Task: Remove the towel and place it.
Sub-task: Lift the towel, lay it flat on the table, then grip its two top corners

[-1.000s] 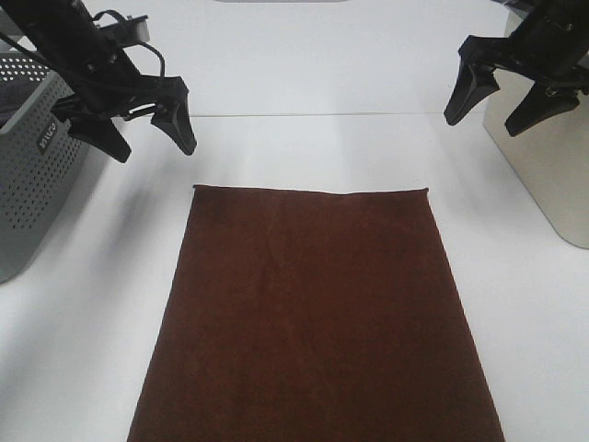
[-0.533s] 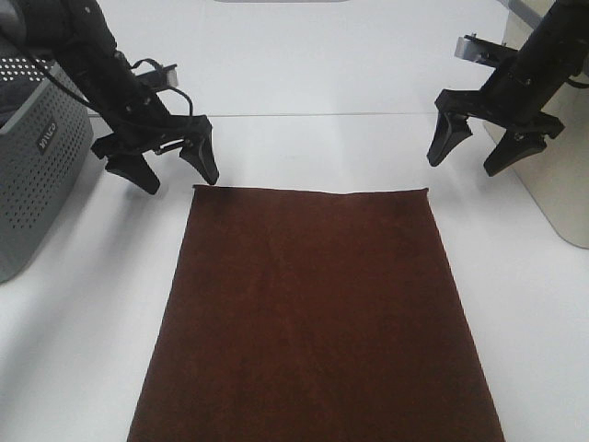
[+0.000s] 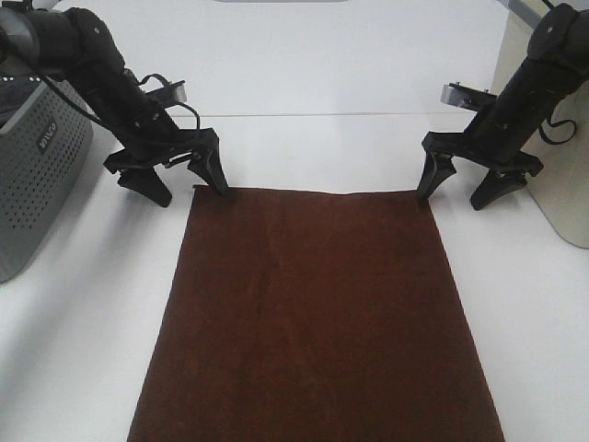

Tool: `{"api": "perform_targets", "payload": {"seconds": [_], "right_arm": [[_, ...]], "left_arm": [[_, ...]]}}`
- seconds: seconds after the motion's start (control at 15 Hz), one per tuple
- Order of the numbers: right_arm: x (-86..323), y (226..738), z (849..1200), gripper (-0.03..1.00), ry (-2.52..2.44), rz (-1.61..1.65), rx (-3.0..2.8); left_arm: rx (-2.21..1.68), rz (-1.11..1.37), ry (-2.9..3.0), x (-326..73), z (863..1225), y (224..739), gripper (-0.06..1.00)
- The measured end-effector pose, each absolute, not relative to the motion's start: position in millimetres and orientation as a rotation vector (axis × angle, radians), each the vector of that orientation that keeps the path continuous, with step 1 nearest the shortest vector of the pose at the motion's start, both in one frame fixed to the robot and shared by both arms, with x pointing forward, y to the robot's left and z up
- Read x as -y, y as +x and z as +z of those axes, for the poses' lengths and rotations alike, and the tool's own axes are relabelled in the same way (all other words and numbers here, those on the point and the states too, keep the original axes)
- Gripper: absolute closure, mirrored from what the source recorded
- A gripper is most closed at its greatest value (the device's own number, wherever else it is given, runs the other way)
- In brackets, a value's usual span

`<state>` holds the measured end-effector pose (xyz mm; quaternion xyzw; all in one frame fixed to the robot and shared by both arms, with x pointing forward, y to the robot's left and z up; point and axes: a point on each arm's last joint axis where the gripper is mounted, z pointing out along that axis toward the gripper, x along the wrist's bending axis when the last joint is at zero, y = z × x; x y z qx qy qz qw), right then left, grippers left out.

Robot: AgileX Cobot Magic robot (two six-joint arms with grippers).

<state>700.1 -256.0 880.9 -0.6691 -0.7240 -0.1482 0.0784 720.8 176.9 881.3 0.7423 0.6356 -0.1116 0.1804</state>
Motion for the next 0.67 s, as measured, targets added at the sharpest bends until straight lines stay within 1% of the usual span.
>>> {"api": "perform_targets", "payload": {"seconds": [0.33, 0.53, 0.67], "right_arm": [[247.6, 702.0, 876.7, 0.13, -1.988, -0.454, 2.168], [216.8, 700.2, 872.4, 0.13, -1.919, -0.455, 2.213], [197.4, 697.5, 869.7, 0.14, -1.879, -0.454, 2.243]], "left_arm": [[-1.795, -0.297, 2.094, -177.3, 880.3, 722.0, 0.08], [-1.786, -0.298, 2.105, -173.1, 880.2, 720.9, 0.1], [-1.758, -0.301, 2.129, -159.6, 879.7, 717.6, 0.11]]}}
